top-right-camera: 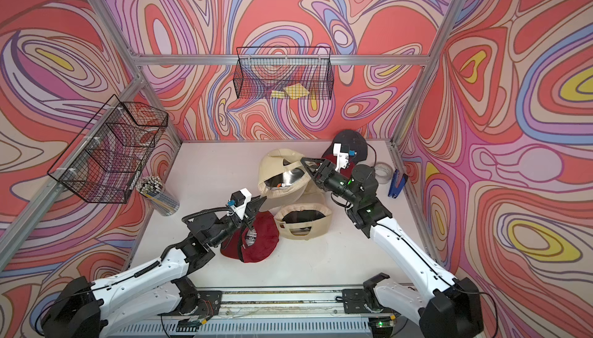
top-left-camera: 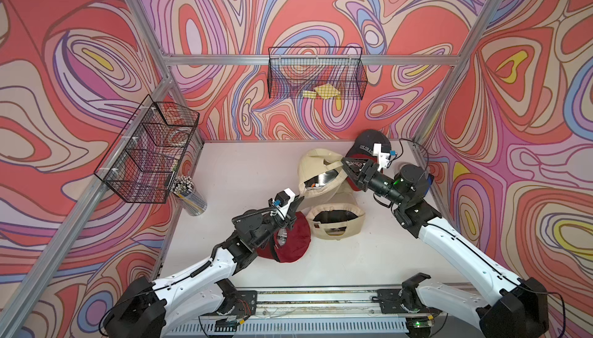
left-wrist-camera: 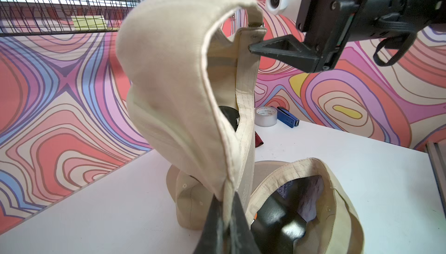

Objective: Open the adjustable buckle of the baseball cap
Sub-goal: Pick up the baseball cap from the center of the board.

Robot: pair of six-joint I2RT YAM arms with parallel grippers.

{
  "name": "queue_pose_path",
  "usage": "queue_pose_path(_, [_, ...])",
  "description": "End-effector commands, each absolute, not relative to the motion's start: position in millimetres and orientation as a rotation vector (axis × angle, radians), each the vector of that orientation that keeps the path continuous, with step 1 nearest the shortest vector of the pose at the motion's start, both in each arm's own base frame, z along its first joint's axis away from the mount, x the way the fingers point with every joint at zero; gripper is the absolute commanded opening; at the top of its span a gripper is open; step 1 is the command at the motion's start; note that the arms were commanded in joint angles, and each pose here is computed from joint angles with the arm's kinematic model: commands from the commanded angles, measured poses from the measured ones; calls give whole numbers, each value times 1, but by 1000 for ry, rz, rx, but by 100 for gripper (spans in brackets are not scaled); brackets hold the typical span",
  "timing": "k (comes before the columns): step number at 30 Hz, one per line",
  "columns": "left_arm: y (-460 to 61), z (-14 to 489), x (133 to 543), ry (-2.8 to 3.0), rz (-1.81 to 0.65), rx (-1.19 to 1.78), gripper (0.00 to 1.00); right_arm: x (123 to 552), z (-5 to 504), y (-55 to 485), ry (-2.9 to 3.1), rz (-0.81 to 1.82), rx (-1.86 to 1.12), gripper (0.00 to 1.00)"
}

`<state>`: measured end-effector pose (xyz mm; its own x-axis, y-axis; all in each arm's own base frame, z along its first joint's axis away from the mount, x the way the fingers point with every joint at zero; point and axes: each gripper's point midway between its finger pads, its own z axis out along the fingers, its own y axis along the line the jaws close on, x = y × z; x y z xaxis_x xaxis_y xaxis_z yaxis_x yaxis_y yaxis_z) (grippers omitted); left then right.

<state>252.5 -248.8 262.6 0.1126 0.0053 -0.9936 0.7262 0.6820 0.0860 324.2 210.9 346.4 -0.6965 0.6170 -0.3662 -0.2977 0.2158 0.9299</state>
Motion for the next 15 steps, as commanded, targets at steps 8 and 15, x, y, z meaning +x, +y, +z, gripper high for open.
queue_pose_path(8, [-256, 286, 239, 1223, -611, 701, 0, 337, 339, 208, 1727, 1648, 349, 33])
queue_pose_path(15, [-265, 277, 239, 1231, -609, 752, 0, 340, 372, 212, 1663, 1559, 158, 5])
